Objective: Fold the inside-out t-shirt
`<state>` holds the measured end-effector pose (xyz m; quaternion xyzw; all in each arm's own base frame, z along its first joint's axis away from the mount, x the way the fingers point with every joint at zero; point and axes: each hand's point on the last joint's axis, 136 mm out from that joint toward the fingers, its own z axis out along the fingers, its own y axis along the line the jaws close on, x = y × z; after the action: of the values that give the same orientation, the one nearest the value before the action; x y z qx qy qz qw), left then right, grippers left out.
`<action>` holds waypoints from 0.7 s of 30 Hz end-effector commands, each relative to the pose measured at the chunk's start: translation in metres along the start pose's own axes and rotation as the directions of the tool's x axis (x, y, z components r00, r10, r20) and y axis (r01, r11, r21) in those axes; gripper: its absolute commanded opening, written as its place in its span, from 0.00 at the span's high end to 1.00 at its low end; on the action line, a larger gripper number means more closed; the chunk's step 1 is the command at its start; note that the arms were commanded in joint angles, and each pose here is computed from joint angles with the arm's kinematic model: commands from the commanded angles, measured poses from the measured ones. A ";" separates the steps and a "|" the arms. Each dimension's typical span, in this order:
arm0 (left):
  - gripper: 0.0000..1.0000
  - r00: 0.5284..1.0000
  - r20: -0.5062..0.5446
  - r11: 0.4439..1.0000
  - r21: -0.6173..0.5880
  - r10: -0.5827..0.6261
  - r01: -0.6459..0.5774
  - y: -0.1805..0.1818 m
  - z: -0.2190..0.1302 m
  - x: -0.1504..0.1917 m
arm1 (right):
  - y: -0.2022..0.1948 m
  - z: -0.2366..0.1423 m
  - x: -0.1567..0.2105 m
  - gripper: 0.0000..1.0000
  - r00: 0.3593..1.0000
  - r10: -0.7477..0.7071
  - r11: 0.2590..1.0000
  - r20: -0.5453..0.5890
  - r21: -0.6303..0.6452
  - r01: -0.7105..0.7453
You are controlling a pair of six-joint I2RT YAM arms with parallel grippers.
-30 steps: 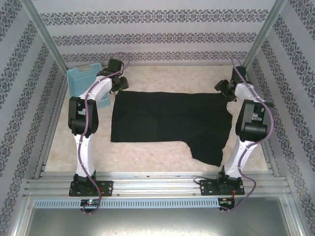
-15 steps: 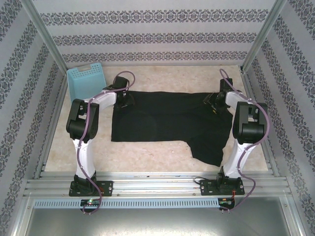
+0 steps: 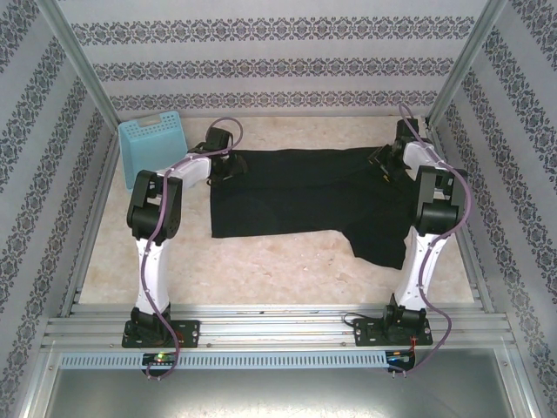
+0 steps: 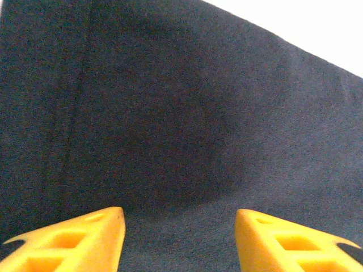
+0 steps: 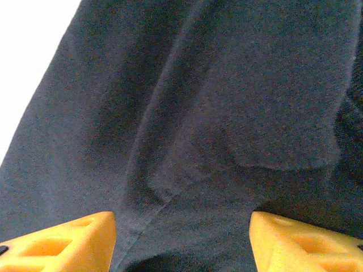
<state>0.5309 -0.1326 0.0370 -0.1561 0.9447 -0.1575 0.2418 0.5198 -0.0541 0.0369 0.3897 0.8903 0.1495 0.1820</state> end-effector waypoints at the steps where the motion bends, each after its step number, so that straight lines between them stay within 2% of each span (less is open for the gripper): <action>1: 0.40 1.000 -0.006 0.997 -0.073 0.030 -0.031 0.003 -0.031 -0.003 | -0.003 -0.034 -0.006 0.34 0.998 -0.043 0.999 0.034 0.031 0.042; 4: 0.31 0.996 0.031 0.987 -0.141 0.085 -0.080 -0.001 -0.077 -0.001 | -0.002 -0.073 0.004 0.29 0.992 -0.088 0.996 0.086 0.014 0.087; 7: 0.20 0.989 0.060 0.967 -0.227 0.132 -0.115 0.006 -0.115 0.022 | -0.008 -0.105 0.026 0.25 0.983 -0.133 0.991 0.123 0.011 0.133; 10: 0.17 0.991 0.058 0.954 -0.283 0.118 -0.097 0.029 -0.138 0.053 | -0.025 -0.122 0.059 0.23 0.980 -0.160 0.987 0.120 0.042 0.155; 15: 0.17 0.994 0.057 0.949 -0.306 0.093 -0.071 0.061 -0.151 0.104 | -0.050 -0.131 0.114 0.23 0.977 -0.201 0.979 0.073 0.058 0.197; 21: 0.24 0.999 0.012 0.963 -0.267 0.050 -0.045 0.079 -0.137 0.147 | -0.085 -0.140 0.158 0.22 0.974 -0.222 0.970 0.042 0.111 0.216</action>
<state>0.3198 -0.0789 0.0607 -0.1504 0.9659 0.0011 0.2107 0.3222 -0.0044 0.0926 0.3043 0.9268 0.0966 0.1978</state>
